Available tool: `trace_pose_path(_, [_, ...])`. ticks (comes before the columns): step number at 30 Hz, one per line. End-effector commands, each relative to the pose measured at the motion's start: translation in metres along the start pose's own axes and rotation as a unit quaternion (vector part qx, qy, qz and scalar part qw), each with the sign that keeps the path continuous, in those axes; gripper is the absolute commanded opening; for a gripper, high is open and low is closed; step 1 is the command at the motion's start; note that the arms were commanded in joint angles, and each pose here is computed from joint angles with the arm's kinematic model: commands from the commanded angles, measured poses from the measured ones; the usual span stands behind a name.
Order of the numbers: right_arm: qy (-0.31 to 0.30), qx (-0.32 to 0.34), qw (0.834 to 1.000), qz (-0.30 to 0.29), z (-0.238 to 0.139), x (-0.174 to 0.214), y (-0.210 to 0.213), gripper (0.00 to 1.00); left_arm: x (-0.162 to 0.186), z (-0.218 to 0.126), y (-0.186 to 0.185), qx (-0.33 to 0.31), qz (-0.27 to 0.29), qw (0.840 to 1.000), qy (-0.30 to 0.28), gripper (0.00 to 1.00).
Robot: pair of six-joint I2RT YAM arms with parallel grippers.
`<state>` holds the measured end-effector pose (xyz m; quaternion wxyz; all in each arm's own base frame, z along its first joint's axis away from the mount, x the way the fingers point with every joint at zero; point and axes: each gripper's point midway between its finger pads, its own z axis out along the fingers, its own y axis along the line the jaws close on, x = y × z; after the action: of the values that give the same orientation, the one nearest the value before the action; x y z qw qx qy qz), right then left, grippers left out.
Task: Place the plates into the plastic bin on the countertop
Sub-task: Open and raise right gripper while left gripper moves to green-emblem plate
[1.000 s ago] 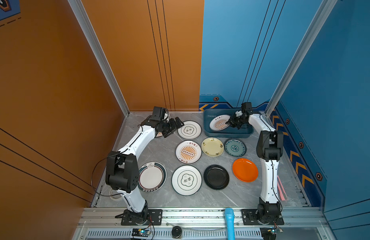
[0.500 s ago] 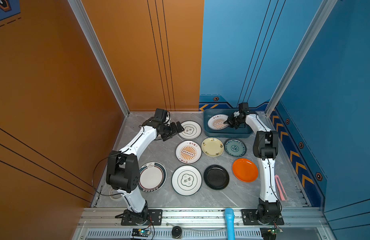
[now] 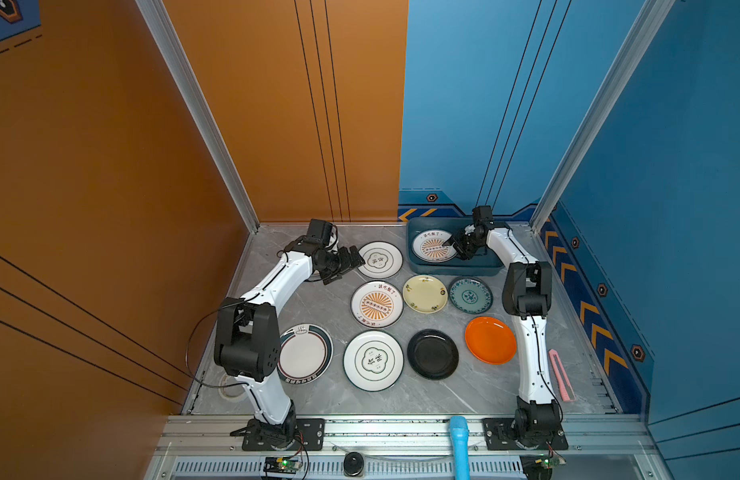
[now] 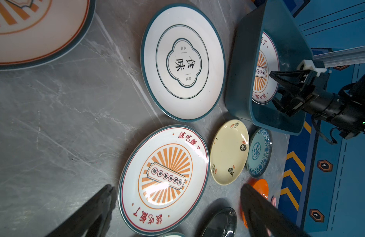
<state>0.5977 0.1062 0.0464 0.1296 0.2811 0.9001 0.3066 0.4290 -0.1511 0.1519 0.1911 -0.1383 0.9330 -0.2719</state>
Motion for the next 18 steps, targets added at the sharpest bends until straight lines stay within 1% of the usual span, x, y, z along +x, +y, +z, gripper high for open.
trace_pose_path(1, [0.008, 0.069, 0.997, 0.016, 0.006, 0.008, -0.032, 0.54, 0.005, 0.010, 0.014, -0.019, -0.001, 1.000, 0.017, 0.97])
trace_pose_path(5, [-0.015, 0.114, 0.993, -0.006, -0.014, 0.003, -0.038, 0.55, 0.002, 0.014, 0.017, -0.025, -0.001, 1.000, 0.016, 0.96])
trace_pose_path(9, [-0.047, 0.155, 0.986, -0.044, -0.038, -0.007, -0.040, 0.55, 0.000, 0.020, 0.022, -0.035, -0.001, 0.999, 0.016, 0.96])
trace_pose_path(13, [-0.072, 0.162, 0.981, -0.073, -0.058, -0.015, -0.031, 0.55, -0.005, 0.028, 0.025, -0.041, -0.001, 0.999, 0.014, 0.95])
trace_pose_path(18, [-0.101, 0.145, 0.979, -0.098, -0.091, -0.024, -0.009, 0.55, -0.014, 0.042, 0.033, -0.047, -0.011, 0.999, 0.007, 0.93])
